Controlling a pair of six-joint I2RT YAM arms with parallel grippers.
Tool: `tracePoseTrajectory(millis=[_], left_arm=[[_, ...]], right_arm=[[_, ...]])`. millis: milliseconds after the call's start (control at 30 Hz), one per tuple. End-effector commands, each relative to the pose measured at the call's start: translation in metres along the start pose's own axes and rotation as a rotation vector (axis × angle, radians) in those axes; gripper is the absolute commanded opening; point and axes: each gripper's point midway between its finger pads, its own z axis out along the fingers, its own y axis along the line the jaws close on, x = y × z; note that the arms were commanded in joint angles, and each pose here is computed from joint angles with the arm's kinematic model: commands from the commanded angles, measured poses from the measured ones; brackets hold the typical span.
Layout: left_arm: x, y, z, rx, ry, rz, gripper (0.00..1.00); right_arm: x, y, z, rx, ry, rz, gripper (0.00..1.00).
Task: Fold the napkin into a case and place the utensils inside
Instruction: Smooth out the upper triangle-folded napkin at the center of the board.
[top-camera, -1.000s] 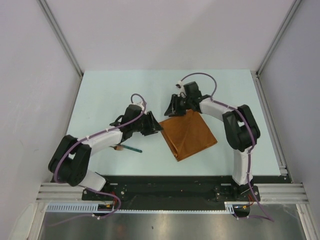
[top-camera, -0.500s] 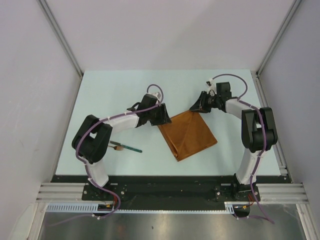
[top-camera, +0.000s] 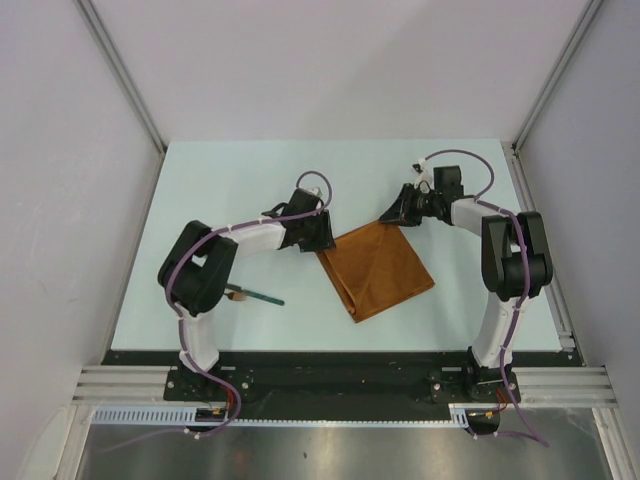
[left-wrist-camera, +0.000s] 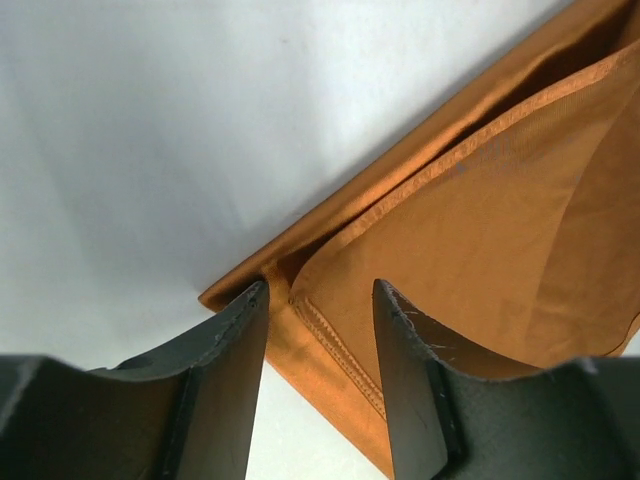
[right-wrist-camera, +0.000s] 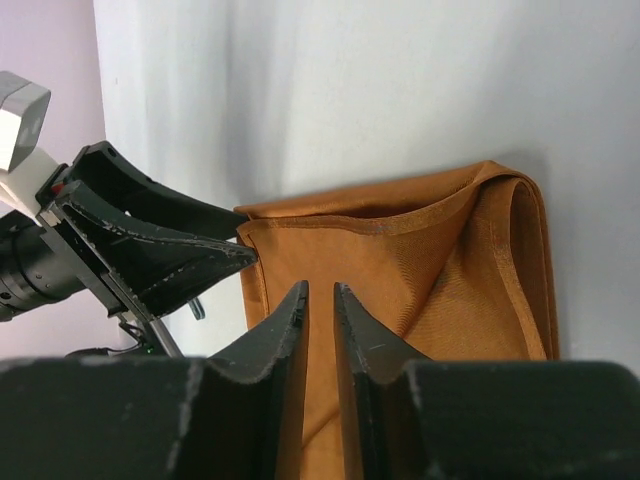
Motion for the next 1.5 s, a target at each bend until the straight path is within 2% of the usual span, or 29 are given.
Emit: tracePoseTrajectory(millis=[0,100,200,233,333,433,767,1167,1333,1400,1433,1467], left_arm=[[-0.019,-0.009,0.003,0.012,-0.033,0.015,0.51],[-0.021,-0.008,0.004,0.009,-0.037,0.017,0.47],[-0.021,-0.006,0.004,-0.005,-0.030,0.028,0.34],[-0.021,-0.005,0.003,-0.011,-0.029,0.030,0.26],[-0.026,0.000,-0.002,-0.037,-0.042,0.040,0.17],[-0.027,0.000,-0.003,-0.036,-0.035,0.051,0.12],[-0.031,0.002,-0.002,-0.045,-0.030,0.087,0.08],[-0.029,0.010,0.004,-0.068,-0.008,0.091,0.07],[-0.027,0.010,0.004,-0.065,-0.004,0.087,0.06],[-0.026,0.011,0.003,-0.063,-0.005,0.082,0.06],[-0.026,0.010,0.003,-0.063,-0.005,0.084,0.06],[-0.025,0.010,0.003,-0.061,-0.004,0.082,0.06]], right_arm=[[-0.004,0.005,0.001,-0.039,-0.013,-0.033,0.19],[-0.002,0.004,0.004,-0.037,-0.009,-0.033,0.18],[-0.001,-0.003,0.008,-0.030,-0.002,-0.012,0.17],[0.000,-0.005,0.009,-0.028,0.002,-0.005,0.17],[-0.007,-0.006,0.013,-0.036,-0.020,-0.024,0.17],[-0.011,-0.013,0.016,-0.032,-0.022,-0.013,0.17],[-0.021,-0.004,0.025,-0.072,-0.046,-0.005,0.16],[-0.018,-0.043,0.039,-0.050,-0.026,0.063,0.16],[-0.020,-0.026,0.029,-0.049,-0.018,0.039,0.19],[-0.026,-0.004,0.016,-0.031,-0.039,-0.004,0.22],[-0.013,-0.004,0.010,0.005,-0.011,0.017,0.25],[-0.018,0.015,-0.004,0.008,-0.041,-0.041,0.26]])
